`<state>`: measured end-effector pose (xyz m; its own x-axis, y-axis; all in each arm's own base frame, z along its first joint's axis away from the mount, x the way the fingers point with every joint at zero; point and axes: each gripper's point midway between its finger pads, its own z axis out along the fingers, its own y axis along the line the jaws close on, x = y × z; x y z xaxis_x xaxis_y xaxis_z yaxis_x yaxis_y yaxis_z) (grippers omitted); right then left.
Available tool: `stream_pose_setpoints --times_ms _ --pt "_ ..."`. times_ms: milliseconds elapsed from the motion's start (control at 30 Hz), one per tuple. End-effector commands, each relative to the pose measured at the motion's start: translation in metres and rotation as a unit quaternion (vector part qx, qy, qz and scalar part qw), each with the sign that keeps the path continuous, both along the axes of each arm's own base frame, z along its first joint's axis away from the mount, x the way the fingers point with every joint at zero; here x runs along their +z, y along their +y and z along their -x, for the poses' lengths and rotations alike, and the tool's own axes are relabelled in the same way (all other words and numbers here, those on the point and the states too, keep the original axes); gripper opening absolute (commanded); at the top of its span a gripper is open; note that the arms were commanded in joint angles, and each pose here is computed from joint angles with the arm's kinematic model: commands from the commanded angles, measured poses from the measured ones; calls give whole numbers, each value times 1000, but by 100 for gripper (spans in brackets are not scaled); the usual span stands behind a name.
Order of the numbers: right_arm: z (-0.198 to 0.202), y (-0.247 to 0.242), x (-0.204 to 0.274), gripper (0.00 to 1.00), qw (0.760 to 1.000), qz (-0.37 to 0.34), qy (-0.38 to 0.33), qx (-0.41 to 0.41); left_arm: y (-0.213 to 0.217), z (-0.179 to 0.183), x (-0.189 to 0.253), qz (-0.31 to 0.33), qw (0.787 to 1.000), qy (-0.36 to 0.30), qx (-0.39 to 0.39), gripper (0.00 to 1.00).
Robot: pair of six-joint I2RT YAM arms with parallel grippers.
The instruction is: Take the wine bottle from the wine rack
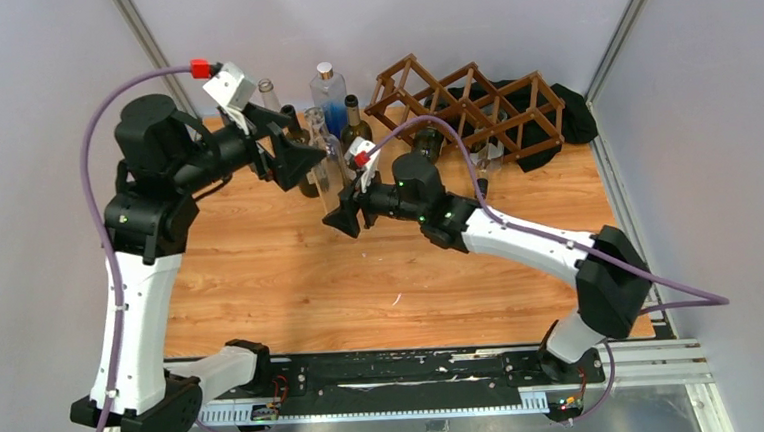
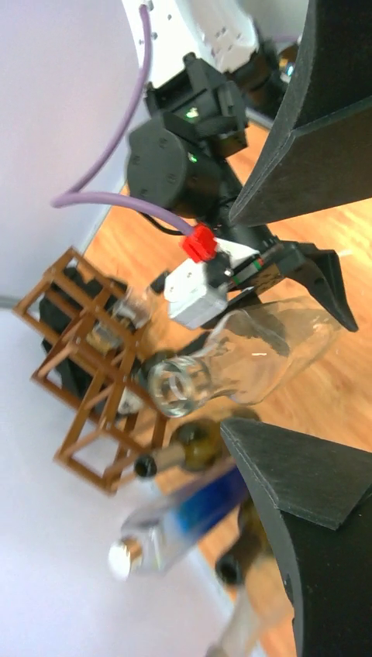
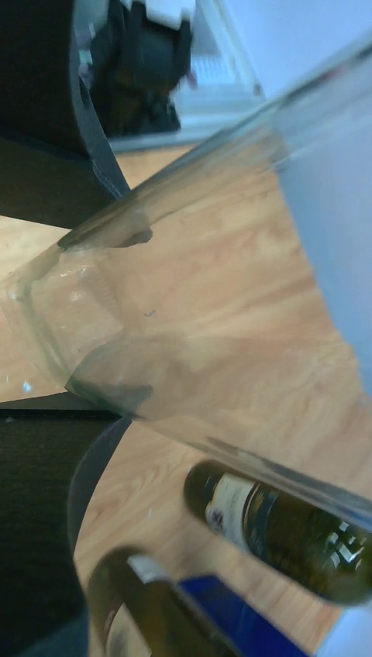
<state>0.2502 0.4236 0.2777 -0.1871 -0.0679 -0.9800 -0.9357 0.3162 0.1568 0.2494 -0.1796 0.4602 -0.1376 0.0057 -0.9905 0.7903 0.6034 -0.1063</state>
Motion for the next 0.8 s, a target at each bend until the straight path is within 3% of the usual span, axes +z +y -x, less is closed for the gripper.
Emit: stream_pose_setpoints --times_ms 0,400,767 --pt "-54 4 -14 0 993 19 -78 -91 35 -3 -12 -88 994 21 63 100" --pt "-124 38 -73 0 974 23 -110 -199 83 -2 -8 -161 972 -3 171 100" --pt "-155 84 -129 0 956 6 -119 -267 94 11 -8 -168 967 -16 190 100"
